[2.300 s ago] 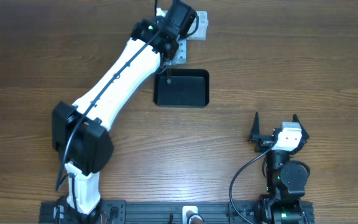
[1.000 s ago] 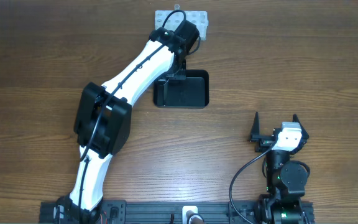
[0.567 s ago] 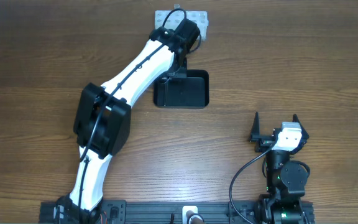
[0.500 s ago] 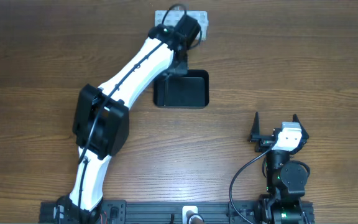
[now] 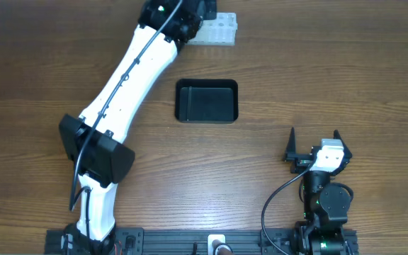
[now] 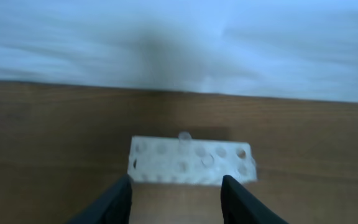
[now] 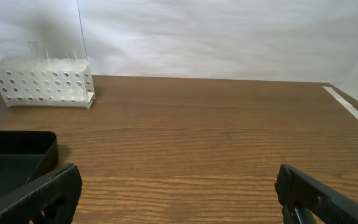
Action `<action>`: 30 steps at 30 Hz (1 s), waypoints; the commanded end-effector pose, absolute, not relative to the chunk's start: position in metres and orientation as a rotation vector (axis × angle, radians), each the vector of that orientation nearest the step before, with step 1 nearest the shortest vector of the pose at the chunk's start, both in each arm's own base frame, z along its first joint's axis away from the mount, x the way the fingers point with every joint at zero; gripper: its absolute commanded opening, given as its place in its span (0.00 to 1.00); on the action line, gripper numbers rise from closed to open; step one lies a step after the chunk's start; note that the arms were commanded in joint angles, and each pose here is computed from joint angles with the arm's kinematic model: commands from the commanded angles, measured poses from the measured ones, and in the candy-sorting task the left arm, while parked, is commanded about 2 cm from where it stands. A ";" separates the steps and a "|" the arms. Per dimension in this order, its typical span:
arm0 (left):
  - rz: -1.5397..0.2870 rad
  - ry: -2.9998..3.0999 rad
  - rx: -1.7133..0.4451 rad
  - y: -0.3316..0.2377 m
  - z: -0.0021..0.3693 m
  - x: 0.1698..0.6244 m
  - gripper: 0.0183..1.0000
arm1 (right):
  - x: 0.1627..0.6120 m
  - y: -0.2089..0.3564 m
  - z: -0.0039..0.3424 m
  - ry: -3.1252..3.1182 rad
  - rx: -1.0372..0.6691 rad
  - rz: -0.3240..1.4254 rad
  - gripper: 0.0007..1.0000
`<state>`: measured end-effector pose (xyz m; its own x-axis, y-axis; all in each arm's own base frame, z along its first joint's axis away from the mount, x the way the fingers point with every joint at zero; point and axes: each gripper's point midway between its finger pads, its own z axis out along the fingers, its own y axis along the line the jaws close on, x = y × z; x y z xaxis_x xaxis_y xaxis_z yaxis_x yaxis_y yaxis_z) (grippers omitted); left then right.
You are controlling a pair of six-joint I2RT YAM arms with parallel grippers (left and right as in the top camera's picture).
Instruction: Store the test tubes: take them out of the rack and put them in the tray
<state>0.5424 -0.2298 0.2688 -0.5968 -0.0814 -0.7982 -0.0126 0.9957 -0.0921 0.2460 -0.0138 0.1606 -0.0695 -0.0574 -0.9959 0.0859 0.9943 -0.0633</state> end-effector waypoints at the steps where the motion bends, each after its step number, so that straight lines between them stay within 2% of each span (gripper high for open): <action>1: -0.152 2.253 0.053 -0.222 0.233 0.571 0.45 | 0.246 -0.015 0.159 1.636 0.027 -0.119 0.99; 11: -0.404 2.246 0.288 -0.244 0.180 0.604 0.46 | 0.246 -0.015 0.159 1.636 0.027 -0.119 0.99; 19: -0.432 2.292 0.370 -0.255 0.143 0.603 0.48 | 0.246 -0.015 0.159 1.636 0.027 -0.119 0.99; 30: -0.409 2.298 0.362 -0.253 0.137 0.605 0.48 | 0.246 -0.015 0.159 1.636 0.027 -0.119 0.99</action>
<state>0.6031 -0.2535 0.1439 -0.6731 0.1161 -0.7304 0.3665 0.9102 -0.1930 0.2460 -0.0137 0.1606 -0.0695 -0.0578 -0.9959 0.0851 0.9943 -0.0637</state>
